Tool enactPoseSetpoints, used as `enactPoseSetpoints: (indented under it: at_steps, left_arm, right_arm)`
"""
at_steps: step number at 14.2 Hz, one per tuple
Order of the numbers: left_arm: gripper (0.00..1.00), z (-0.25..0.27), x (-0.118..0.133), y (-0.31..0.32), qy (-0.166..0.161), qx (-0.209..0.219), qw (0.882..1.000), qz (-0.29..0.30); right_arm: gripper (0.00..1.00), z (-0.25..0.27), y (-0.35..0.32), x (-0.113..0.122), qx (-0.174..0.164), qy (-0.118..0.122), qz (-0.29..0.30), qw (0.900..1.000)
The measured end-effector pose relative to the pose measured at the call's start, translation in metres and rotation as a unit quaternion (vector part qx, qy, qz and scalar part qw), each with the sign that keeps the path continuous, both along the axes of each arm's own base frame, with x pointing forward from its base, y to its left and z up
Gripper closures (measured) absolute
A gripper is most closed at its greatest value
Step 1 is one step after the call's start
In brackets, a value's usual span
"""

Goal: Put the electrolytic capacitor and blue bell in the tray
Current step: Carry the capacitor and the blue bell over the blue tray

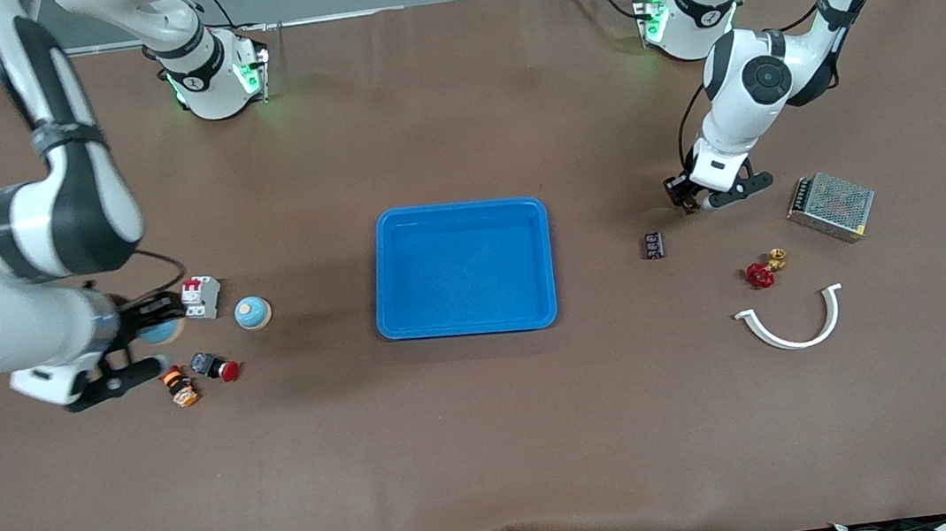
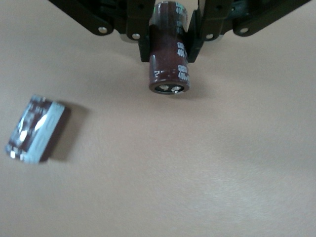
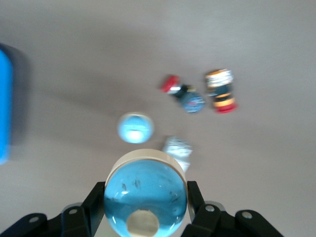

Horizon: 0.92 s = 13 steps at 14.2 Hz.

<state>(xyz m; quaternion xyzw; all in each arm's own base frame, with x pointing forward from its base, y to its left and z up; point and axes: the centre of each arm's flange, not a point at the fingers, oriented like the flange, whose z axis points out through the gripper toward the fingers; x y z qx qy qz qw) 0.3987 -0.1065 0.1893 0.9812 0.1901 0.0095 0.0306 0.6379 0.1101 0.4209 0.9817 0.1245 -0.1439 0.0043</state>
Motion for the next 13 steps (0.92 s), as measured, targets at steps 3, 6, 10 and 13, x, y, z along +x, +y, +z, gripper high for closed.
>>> enactPoseSetpoints:
  at_steps: [3,6,10,13]
  left_arm:
    - [0.67,0.01,0.009,-0.009,0.026,0.01,0.996,0.083]
    - [0.67,0.047,0.035,-0.053,0.054,0.028,0.981,0.186]
    - [0.67,0.085,0.051,-0.105,0.039,0.018,0.964,0.262]
    - [0.67,0.092,0.051,-0.121,0.036,0.011,0.955,0.294]
  right_arm:
    - [0.3,0.0,0.07,-0.017,0.009,0.01,-0.057,0.998]
    - [0.3,0.0,0.132,-0.036,-0.011,0.001,-0.099,0.995]
    - [0.3,-0.018,0.215,-0.069,-0.019,-0.039,-0.141,0.989]
    - [0.3,-0.043,0.254,-0.098,-0.012,-0.064,-0.153,0.986]
